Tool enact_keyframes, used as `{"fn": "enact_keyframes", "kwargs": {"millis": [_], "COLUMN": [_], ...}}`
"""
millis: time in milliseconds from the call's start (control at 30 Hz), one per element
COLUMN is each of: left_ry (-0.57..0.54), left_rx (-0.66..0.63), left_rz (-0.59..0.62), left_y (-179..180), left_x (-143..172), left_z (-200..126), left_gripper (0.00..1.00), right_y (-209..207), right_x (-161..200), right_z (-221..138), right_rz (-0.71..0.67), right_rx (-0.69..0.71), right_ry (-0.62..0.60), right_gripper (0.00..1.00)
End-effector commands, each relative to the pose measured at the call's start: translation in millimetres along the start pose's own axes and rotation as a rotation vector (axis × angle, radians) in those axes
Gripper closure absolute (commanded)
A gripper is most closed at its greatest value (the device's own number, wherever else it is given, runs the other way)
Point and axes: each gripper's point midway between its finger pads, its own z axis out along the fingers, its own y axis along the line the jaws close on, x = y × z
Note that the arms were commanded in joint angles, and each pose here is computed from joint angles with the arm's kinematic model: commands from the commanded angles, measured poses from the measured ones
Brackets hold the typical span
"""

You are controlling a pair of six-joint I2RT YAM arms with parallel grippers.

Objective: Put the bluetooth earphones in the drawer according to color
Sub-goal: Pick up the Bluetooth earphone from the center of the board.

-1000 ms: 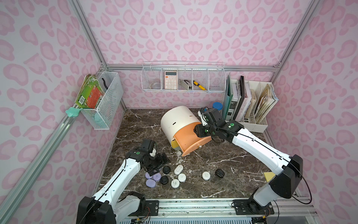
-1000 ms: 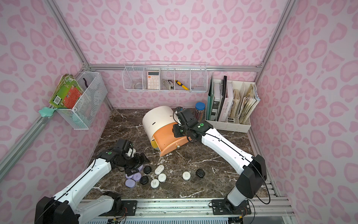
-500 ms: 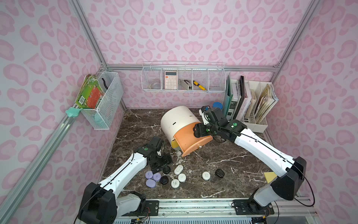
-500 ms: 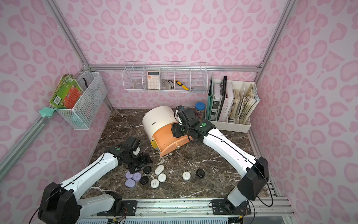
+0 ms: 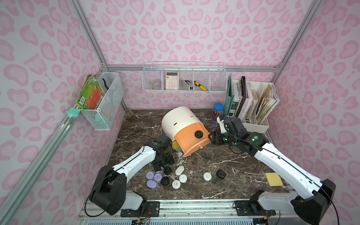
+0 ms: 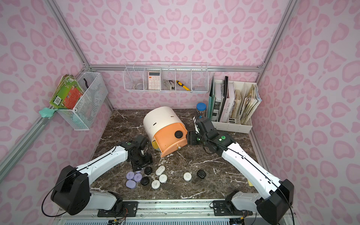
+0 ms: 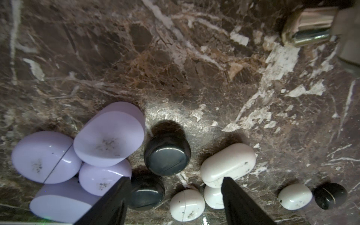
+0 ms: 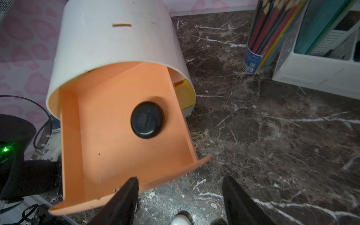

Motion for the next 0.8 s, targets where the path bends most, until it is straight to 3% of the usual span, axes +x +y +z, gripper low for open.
{"fn": "enact_keyframes", "kwargs": {"millis": [0,233,567,767], "left_ry": [0.007,0.068,0.032,0.037], "left_rx": [-0.039,-0.083,-0.191,-0.185], "left_rz": [0.029,0.026,0.018,0.015], "left_y": [0,-1,17,18], "left_x": [1,7,0,2], "left_z": [6,31,34,34], "left_gripper": [0.26,0.30,0.29,0.51], "right_y": [-13,-44,-60,-65], "right_x": [13,46,84,97], "right_z": [-7,-11,-3,-1], "right_rz": [0.056,0.110,0.130,0.133], "right_rx": [-0.009,0.013,0.014,0.016], "right_ry": [-0.005,0.016,0.075,0.094], "right_gripper": [0.31,0.34,0.35,0.36]}}
